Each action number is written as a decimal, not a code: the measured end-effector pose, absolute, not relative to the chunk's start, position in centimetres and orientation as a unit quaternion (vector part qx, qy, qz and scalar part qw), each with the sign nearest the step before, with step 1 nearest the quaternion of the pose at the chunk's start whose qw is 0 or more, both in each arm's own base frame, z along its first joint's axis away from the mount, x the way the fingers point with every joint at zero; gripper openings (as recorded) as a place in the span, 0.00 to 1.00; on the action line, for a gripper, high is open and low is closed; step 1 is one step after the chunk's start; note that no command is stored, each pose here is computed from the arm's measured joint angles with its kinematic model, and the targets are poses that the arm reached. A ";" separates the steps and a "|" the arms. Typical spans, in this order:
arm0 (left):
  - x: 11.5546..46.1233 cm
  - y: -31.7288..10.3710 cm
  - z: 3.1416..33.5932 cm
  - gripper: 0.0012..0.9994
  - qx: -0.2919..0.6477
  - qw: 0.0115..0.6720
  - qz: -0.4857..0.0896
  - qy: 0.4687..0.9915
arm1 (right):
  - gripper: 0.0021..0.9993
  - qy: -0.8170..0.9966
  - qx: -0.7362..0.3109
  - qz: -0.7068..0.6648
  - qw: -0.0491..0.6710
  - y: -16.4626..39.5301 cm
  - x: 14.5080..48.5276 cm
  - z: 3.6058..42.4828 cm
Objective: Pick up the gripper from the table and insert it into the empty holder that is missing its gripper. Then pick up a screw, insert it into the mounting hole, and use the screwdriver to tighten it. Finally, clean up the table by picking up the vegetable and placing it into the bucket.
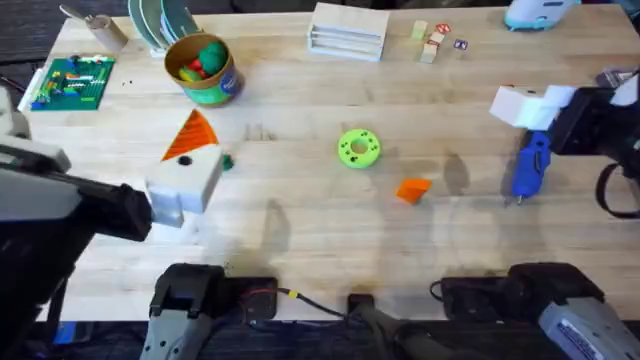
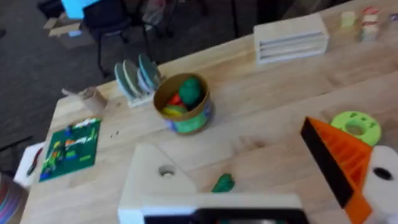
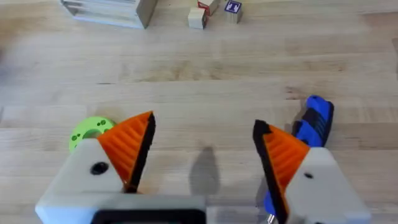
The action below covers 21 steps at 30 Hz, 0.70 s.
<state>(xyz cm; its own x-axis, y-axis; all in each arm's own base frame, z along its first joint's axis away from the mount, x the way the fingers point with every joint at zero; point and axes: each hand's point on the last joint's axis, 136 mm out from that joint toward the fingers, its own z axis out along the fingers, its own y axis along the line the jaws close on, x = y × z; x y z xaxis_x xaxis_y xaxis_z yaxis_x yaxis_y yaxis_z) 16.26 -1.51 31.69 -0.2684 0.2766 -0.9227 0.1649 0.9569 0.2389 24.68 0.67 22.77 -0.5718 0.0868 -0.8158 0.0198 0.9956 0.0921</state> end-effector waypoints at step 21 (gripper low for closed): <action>15.7 -7.1 35.1 0.99 0.277 0.649 -0.036 0.708 | 0.99 0.886 0.030 0.036 0.462 0.7 24.7 22.8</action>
